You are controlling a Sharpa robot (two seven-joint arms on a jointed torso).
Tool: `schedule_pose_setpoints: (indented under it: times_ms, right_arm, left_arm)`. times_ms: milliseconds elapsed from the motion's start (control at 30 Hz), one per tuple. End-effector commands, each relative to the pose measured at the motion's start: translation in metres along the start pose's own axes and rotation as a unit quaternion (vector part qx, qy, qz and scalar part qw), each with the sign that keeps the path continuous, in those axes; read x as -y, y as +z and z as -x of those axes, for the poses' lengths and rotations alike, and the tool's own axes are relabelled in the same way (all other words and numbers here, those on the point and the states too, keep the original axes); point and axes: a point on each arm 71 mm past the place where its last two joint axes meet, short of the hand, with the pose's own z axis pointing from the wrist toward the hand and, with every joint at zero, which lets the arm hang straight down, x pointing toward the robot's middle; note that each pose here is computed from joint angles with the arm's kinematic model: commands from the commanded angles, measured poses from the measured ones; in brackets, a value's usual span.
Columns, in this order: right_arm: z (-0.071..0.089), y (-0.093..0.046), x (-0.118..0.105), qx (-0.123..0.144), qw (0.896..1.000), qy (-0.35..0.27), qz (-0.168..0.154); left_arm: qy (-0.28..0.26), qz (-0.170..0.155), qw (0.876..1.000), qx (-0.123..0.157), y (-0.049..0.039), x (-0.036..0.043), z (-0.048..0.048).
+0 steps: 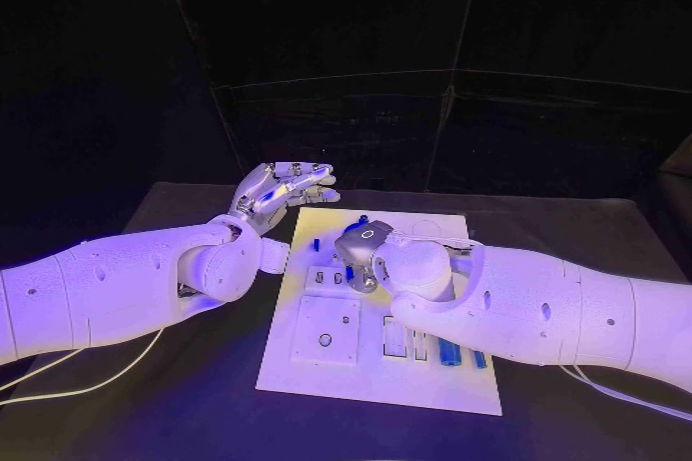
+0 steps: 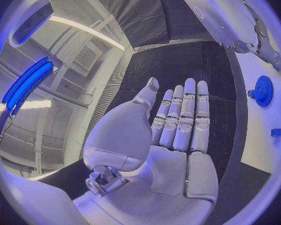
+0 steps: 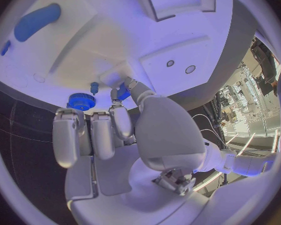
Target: Assemble the parts on the task board
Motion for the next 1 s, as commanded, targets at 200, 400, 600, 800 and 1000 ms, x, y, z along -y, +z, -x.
schedule_pose_setpoints:
  times_ms: [200,400,600,800,1000]
  right_arm:
    - [-0.0014,-0.0004,-0.002,-0.001,1.0,0.001,0.002]
    - [-0.0012,-0.0004,-0.0021,0.0,1.0,0.001,0.002]
    - [-0.001,-0.0004,-0.0021,0.001,1.0,0.001,0.001]
    - [-0.0008,-0.0004,-0.0024,0.002,1.0,0.001,0.002]
    - [-0.0008,-0.0003,-0.0026,0.002,1.0,0.001,0.002]
  left_arm:
    - [-0.004,-0.01,1.0,-0.006,0.0008,0.0021,-0.0015]
    - [-0.004,-0.009,1.0,-0.006,0.0008,0.002,-0.0015]
    - [-0.004,-0.009,1.0,-0.006,0.0009,0.0019,-0.0016]
    - [-0.004,-0.009,1.0,-0.006,0.001,0.0018,-0.0016]
    - [-0.004,-0.008,1.0,-0.006,0.0012,0.0017,-0.0018]
